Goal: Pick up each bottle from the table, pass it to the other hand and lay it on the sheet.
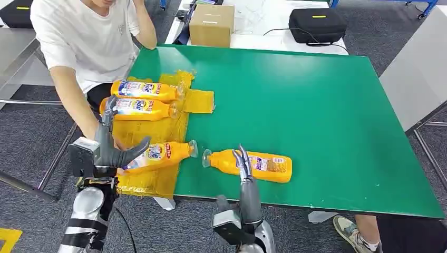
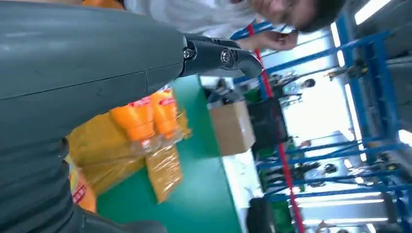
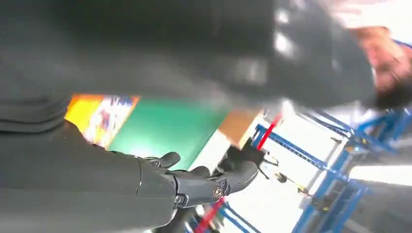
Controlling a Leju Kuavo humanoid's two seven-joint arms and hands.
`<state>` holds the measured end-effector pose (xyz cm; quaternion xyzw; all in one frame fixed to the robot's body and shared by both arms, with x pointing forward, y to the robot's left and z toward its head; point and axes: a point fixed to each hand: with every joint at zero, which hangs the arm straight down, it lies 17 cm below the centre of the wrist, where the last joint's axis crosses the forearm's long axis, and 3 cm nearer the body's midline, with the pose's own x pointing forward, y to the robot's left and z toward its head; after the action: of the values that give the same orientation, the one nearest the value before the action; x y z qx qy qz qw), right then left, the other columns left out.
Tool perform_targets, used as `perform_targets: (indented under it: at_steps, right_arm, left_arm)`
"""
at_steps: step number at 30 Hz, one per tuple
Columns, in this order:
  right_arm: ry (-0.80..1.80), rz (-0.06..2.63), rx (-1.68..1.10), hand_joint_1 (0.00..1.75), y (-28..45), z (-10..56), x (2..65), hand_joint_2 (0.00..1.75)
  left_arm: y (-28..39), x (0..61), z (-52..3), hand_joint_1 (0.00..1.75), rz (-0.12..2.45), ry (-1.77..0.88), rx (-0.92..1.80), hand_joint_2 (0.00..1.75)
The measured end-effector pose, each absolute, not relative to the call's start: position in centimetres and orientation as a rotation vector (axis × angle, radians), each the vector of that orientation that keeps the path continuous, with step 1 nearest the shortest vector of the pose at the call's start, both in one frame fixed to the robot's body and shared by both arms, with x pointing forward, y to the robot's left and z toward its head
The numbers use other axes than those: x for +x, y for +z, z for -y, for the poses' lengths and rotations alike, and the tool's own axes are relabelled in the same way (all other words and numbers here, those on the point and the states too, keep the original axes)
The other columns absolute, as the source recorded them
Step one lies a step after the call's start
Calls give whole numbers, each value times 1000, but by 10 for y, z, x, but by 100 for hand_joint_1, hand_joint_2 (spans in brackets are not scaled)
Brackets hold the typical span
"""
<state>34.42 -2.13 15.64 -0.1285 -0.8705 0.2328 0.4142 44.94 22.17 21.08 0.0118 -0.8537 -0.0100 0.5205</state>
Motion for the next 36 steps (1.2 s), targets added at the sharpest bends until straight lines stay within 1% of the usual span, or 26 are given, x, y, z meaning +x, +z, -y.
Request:
perform_targets:
  at_steps: [5, 12, 16, 19, 25, 32, 36]
  right_arm:
    - [883, 2023, -592, 0, 119, 47, 376, 175]
    - [984, 1837, -751, 0, 89, 111, 422, 175]
    - [993, 1741, -738, 0, 70, 139, 445, 175]
    - [1016, 1694, -722, 0, 59, 145, 454, 175]
    - [1058, 1601, -578, 0, 37, 135, 476, 175]
    - [1163, 1507, -556, 0, 22, 129, 492, 175]
    - [1263, 1399, -570, 0, 12, 129, 500, 175]
  left_arm:
    - [232, 430, -231, 0, 2109, 55, -2, 175]
    - [237, 412, -233, 0, 2101, 107, 8, 175]
    - [235, 414, -234, 0, 2081, 144, 31, 175]
    - [236, 416, -231, 0, 2079, 156, 19, 175]
    - [234, 426, -225, 0, 2069, 160, -8, 175]
    - [227, 433, -215, 0, 2052, 134, -18, 175]
    - [224, 435, -214, 0, 2043, 124, -12, 175]
